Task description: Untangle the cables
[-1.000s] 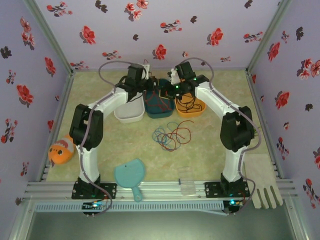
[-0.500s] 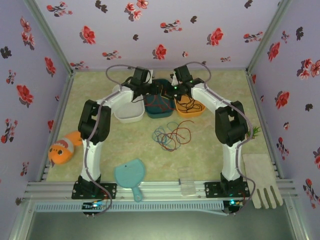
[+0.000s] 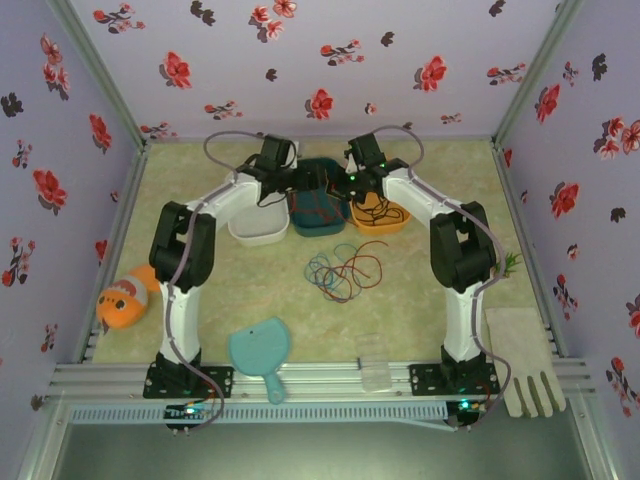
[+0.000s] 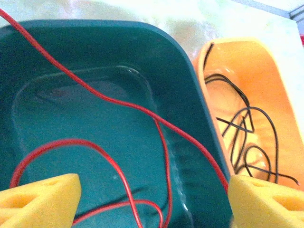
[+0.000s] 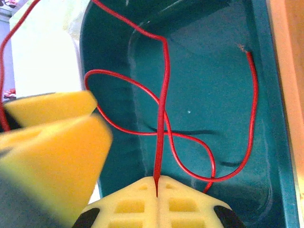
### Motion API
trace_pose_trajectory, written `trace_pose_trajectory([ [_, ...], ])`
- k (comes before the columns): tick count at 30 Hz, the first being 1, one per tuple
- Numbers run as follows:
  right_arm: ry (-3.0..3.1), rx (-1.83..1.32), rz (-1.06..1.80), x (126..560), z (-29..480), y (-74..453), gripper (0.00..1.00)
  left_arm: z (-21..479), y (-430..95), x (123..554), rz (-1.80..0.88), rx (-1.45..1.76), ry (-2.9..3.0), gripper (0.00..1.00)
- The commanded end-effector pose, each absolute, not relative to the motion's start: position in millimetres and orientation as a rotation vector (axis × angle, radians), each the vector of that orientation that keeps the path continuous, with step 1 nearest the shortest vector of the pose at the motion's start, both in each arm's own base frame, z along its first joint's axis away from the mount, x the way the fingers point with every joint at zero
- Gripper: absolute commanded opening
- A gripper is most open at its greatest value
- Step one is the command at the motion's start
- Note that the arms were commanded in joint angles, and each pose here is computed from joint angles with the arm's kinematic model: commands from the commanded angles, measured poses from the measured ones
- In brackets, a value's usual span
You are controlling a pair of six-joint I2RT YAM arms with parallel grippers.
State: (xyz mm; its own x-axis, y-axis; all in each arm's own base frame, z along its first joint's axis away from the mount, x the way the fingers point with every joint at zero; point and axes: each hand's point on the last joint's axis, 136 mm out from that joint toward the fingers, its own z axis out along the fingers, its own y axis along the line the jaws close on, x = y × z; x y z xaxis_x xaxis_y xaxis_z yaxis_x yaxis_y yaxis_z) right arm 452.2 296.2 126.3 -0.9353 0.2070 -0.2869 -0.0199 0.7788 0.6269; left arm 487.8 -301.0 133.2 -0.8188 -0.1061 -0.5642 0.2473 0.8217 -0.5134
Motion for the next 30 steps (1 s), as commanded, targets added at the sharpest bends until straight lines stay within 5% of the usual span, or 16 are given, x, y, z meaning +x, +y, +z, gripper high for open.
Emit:
trace_pose_trajectory([
  [1, 2.59, 0.18, 0.928, 457.8, 131.4, 299.7, 0.0, 179.7, -306.4, 473.7, -0.851, 0.128, 2.326, 0.72],
  [6, 2.538, 0.148, 0.96, 457.9, 155.2, 312.4, 0.0, 197.5, -304.9, 466.4, -0.847, 0.158, 2.305, 0.21],
  [9, 2.502, 0.128, 0.952, 454.4, 174.6, 311.4, 0.0, 210.1, -304.3, 460.2, -0.84, 0.193, 2.286, 0.01],
  [16, 2.398, 0.108, 0.785, 438.6, 224.6, 274.8, 0.0, 218.1, -302.0, 450.5, -0.783, 0.256, 2.274, 0.0],
  [26, 2.361, 0.084, 0.73, 397.2, 259.0, 244.4, 0.0, 146.0, -334.7, 442.1, -0.773, 0.288, 2.446, 0.01],
  [30, 2.389, 0.036, 0.794, 388.8, 257.9, 253.9, 0.0, 122.2, -326.3, 454.4, -0.711, 0.205, 2.5, 0.14],
])
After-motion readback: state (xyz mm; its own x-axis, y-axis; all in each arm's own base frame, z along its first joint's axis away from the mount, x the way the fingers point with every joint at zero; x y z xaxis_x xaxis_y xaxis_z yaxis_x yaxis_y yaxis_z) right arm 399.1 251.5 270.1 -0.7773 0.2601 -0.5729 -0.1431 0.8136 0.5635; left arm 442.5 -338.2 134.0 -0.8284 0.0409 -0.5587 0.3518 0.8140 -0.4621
